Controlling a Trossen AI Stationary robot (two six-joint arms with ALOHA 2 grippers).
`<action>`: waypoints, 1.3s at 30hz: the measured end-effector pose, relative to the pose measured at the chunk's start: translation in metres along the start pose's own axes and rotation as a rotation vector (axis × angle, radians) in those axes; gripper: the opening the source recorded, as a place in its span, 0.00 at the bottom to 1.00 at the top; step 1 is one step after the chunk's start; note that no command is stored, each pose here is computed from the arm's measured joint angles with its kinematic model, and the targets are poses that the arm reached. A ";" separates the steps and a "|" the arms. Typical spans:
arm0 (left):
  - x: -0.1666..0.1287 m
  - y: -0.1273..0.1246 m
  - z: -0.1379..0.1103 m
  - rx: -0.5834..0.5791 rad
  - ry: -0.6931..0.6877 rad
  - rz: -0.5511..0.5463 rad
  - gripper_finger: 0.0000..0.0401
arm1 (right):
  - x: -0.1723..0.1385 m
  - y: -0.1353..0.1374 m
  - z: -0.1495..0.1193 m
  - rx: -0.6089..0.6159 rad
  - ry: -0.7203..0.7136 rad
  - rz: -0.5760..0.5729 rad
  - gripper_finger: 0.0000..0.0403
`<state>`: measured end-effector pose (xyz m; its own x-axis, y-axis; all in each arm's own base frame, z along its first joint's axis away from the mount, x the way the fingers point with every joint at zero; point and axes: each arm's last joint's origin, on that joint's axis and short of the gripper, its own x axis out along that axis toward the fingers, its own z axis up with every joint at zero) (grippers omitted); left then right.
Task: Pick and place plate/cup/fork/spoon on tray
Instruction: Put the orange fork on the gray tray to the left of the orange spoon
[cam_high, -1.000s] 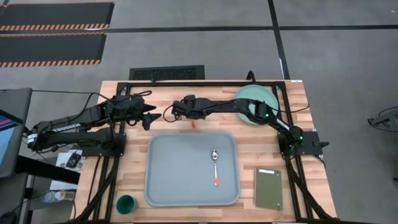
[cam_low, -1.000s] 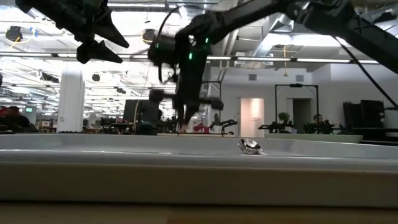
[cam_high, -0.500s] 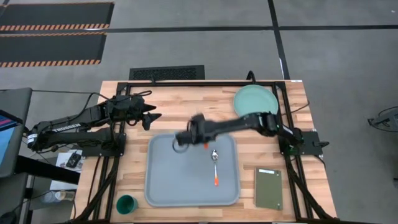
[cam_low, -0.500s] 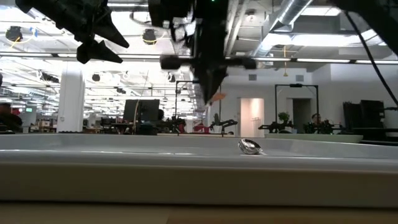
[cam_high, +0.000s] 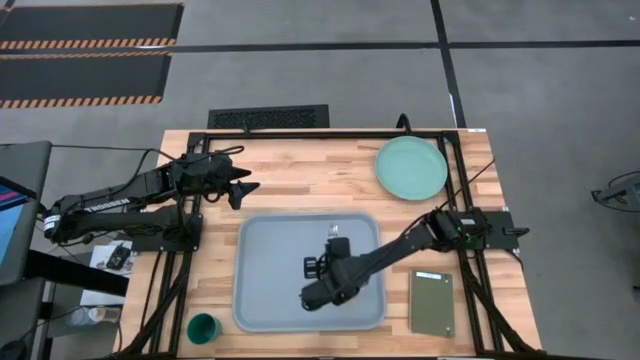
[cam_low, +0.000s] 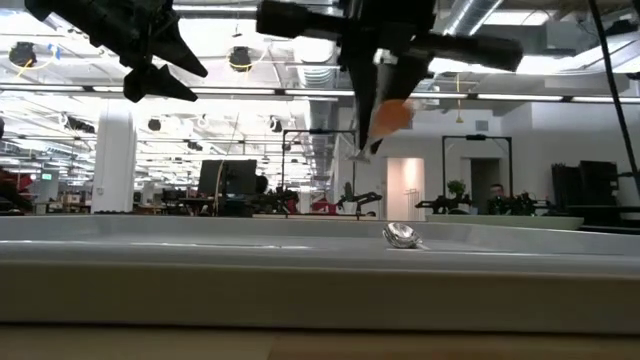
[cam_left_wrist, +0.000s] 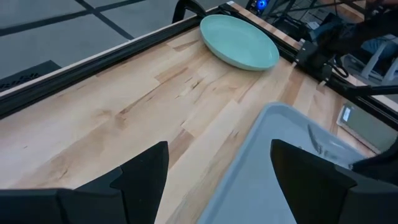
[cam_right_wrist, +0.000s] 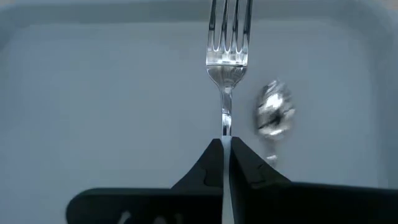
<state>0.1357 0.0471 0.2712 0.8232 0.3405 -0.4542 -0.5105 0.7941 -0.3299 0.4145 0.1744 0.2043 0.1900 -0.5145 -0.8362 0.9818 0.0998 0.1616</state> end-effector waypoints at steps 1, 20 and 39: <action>0.000 0.000 0.000 0.000 0.000 -0.001 0.67 | 0.002 0.000 -0.004 0.003 -0.002 0.000 0.03; 0.000 0.002 -0.002 -0.035 0.019 0.031 0.67 | 0.030 -0.001 -0.037 0.002 0.021 -0.048 0.06; 0.000 0.002 -0.002 -0.013 0.017 0.033 0.67 | 0.044 -0.004 -0.046 0.006 0.026 -0.038 0.07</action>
<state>0.1342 0.0472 0.2687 0.8017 0.3572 -0.4792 -0.5402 0.7761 -0.3253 0.4187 0.1905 0.1432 0.1528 -0.4951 -0.8553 0.9883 0.0757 0.1327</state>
